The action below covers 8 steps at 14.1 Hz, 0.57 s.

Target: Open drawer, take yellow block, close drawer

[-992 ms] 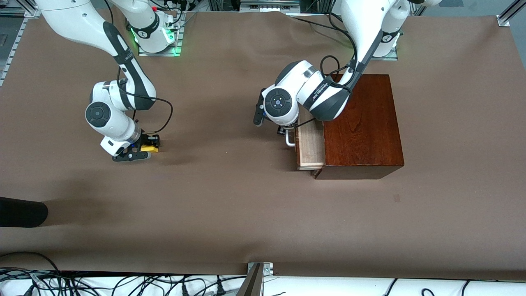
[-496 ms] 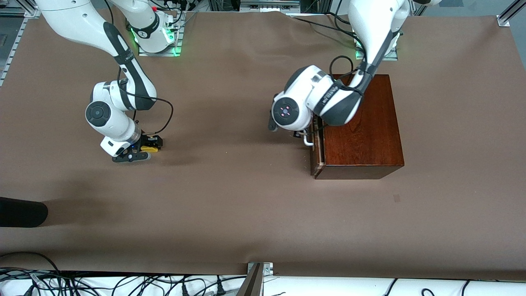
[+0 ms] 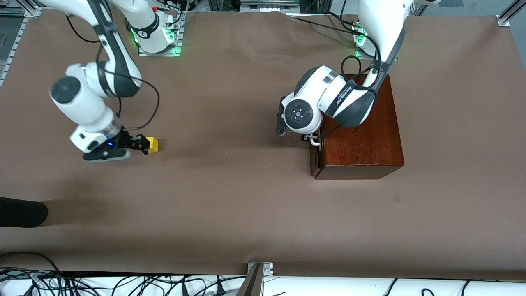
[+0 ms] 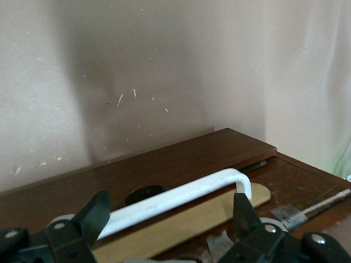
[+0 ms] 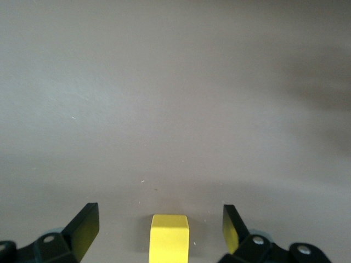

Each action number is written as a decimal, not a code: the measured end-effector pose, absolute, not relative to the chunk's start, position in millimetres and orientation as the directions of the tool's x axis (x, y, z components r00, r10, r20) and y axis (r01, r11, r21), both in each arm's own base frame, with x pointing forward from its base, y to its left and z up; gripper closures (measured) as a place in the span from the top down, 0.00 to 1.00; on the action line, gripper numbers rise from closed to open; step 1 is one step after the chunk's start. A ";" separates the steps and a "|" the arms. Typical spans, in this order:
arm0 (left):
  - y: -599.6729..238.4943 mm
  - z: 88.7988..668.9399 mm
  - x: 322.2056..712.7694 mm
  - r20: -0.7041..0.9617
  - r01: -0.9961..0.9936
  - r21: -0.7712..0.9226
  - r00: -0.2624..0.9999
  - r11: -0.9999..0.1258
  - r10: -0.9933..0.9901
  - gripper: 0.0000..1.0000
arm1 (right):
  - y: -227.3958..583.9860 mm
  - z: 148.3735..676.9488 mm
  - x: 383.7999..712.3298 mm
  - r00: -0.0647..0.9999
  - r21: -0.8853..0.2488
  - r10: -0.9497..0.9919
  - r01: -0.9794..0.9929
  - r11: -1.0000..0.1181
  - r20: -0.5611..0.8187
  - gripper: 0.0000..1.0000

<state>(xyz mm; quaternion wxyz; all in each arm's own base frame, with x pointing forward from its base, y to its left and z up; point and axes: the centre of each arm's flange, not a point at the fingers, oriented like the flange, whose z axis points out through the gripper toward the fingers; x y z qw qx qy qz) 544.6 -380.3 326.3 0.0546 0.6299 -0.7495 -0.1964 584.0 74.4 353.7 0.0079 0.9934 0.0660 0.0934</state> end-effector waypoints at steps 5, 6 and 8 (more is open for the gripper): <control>-323.1 444.1 564.4 -0.119 -0.965 0.255 -0.085 0.052 -0.989 1.00 | 82.5 469.3 578.1 0.979 0.034 0.141 0.138 -0.990 0.145 1.00; -301.9 465.7 570.2 -0.105 -0.972 0.235 -0.046 0.020 -0.993 1.00 | 83.8 493.1 575.1 0.979 0.035 0.143 0.139 -0.990 0.144 1.00; -253.5 499.3 586.5 -0.085 -0.981 0.188 0.037 -0.053 -0.996 1.00 | 87.1 537.1 566.8 0.980 0.037 0.147 0.144 -0.989 0.136 1.00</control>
